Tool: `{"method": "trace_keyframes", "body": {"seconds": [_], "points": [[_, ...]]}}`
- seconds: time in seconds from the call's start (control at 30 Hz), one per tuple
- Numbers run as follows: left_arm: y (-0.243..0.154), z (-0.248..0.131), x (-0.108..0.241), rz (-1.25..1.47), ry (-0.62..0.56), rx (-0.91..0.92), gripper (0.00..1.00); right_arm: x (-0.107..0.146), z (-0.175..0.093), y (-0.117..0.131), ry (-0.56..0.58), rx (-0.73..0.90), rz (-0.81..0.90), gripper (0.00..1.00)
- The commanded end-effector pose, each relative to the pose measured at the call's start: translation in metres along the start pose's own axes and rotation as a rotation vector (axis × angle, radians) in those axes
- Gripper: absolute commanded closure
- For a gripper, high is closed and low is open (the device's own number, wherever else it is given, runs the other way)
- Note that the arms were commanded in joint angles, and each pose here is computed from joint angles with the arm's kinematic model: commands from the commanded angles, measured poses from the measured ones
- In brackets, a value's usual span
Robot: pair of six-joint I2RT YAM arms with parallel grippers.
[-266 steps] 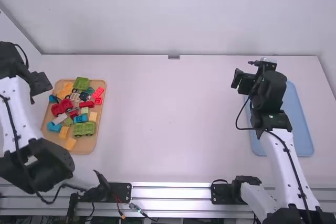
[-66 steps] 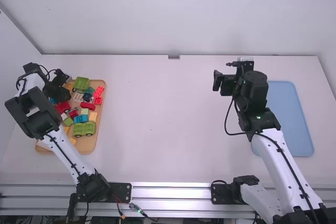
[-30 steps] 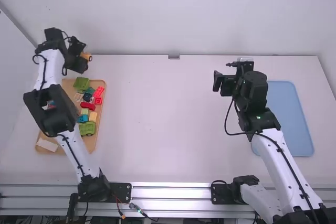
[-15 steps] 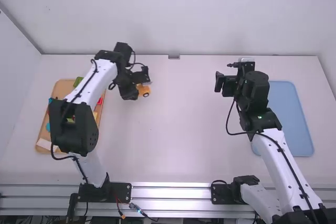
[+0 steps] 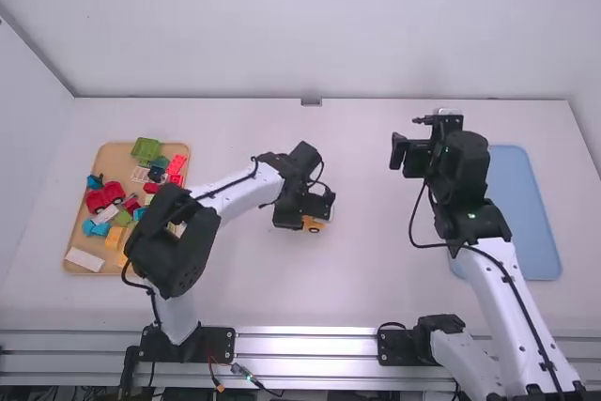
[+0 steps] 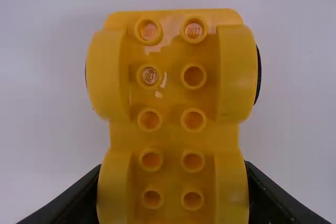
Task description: Assemble lego blocks to make yellow taxi
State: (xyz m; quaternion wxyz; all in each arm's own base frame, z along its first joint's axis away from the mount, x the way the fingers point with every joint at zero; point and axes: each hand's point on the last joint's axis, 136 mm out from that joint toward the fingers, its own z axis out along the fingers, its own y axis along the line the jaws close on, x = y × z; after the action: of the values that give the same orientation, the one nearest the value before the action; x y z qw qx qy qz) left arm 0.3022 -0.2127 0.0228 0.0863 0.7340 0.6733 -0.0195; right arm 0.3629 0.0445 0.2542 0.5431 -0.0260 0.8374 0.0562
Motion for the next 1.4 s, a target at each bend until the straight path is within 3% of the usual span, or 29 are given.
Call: {"method": "trace_keyframes", "body": {"seconds": [0.0,0.13,0.43,0.7,0.77,0.8,0.83,0.9,0.93,0.97,1.2,1.37], "points": [[-0.004,0.004,0.004,0.017,0.005,-0.007,0.98,-0.021,-0.011,0.000,-0.052,0.001,0.000,0.01],[-0.008,0.009,-0.003,0.002,-0.067,0.014,0.98,-0.022,-0.013,0.000,-0.059,0.000,0.000,0.01],[-0.012,0.011,-0.004,-0.116,-0.071,0.030,0.98,-0.022,-0.012,0.004,-0.057,-0.009,-0.004,0.01],[-0.028,0.023,0.003,-0.057,-0.064,0.060,0.91,-0.021,-0.012,0.010,-0.056,-0.023,-0.011,0.01],[-0.026,0.025,0.004,-0.066,-0.064,0.049,0.77,-0.022,-0.012,0.010,-0.058,-0.023,-0.010,0.01],[-0.027,0.025,0.004,-0.064,-0.063,0.048,0.65,-0.022,-0.012,0.010,-0.058,-0.021,-0.010,0.01],[-0.027,0.026,0.004,-0.060,-0.063,0.047,0.43,-0.022,-0.012,0.010,-0.059,-0.023,-0.011,0.01],[-0.027,0.026,0.005,-0.062,-0.061,0.048,0.39,-0.022,-0.012,0.010,-0.061,-0.022,-0.010,0.01],[-0.026,0.026,0.005,-0.061,-0.060,0.045,0.28,-0.022,-0.012,0.010,-0.061,-0.022,-0.010,0.01],[-0.026,0.025,0.006,-0.061,-0.055,0.042,0.00,-0.023,-0.012,0.010,-0.062,-0.022,-0.010,0.01],[-0.008,0.023,0.008,-0.058,-0.025,-0.032,0.01,-0.023,-0.012,0.010,-0.062,-0.022,-0.010,0.01],[0.001,-0.014,0.009,-0.060,0.030,-0.027,0.01,-0.023,-0.012,0.010,-0.063,-0.024,-0.011,0.01]]}}
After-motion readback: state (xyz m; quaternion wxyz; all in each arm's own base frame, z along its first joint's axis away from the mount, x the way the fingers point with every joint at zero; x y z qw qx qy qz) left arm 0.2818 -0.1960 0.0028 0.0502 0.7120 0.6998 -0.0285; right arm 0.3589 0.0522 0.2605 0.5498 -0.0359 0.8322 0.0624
